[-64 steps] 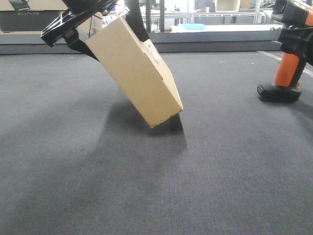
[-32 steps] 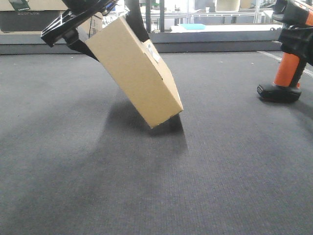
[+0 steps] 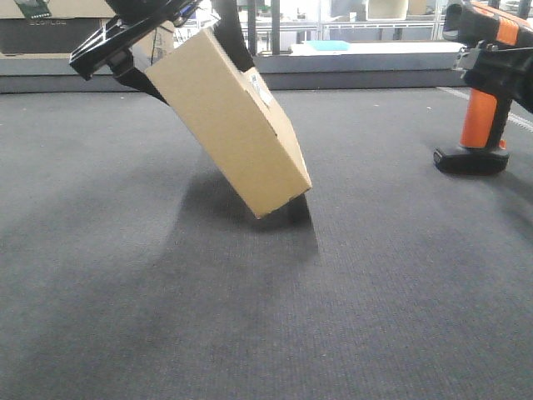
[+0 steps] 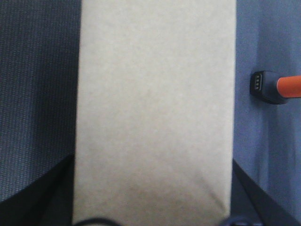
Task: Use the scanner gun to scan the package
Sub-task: 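Lower the scanner gun back onto the table with the right gripper, then lower the box back onto the table with the left gripper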
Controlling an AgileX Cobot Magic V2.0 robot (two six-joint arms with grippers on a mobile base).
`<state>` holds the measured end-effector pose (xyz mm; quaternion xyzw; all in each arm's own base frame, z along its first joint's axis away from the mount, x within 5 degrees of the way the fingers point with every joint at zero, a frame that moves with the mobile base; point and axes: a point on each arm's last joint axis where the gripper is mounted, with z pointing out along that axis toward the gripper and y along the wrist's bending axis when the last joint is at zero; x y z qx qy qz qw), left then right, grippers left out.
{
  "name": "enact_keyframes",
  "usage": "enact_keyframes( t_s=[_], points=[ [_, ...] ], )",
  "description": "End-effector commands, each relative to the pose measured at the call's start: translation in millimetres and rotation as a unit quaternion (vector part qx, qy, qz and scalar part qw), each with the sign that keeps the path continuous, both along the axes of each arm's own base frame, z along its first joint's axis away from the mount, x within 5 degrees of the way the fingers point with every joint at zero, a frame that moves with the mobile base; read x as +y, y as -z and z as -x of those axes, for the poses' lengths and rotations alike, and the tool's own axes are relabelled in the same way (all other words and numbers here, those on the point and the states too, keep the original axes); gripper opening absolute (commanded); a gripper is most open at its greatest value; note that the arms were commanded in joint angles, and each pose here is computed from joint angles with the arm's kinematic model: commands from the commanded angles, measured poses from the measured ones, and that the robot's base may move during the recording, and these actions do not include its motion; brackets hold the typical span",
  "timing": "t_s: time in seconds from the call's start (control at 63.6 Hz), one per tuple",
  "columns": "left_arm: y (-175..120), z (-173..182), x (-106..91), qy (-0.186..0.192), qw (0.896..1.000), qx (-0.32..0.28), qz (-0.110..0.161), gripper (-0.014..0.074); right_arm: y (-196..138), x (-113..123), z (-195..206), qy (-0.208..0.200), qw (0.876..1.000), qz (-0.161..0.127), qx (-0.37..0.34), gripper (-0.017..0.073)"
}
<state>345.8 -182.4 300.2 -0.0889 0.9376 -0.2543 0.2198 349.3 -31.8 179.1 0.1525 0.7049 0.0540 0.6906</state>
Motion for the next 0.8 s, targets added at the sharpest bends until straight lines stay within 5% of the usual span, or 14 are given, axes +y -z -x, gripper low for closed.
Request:
enact_keyframes(
  t_s=[0.0, 0.236, 0.44, 0.786],
  points=[
    [-4, 0, 1.0, -0.005, 1.000, -0.008, 0.006, -0.0111, -11, 2, 3, -0.006, 1.000, 0.007, -0.020, 0.0561],
    [-3, -4, 8.2, -0.012, 1.000, -0.012, -0.003, -0.0111, -11, 3, 17, -0.010, 1.000, 0.008, -0.010, 0.0561],
    [-6, -13, 33.8, -0.014, 0.999, -0.015, -0.027, -0.0111, -6, 10, 32, -0.045, 0.999, 0.026, 0.006, 0.0561],
    [-29, -26, 97.9, 0.040, 0.992, -0.027, -0.116, -0.0111, -15, 17, 72, -0.066, 0.997, 0.039, 0.006, 0.0561]
  ],
)
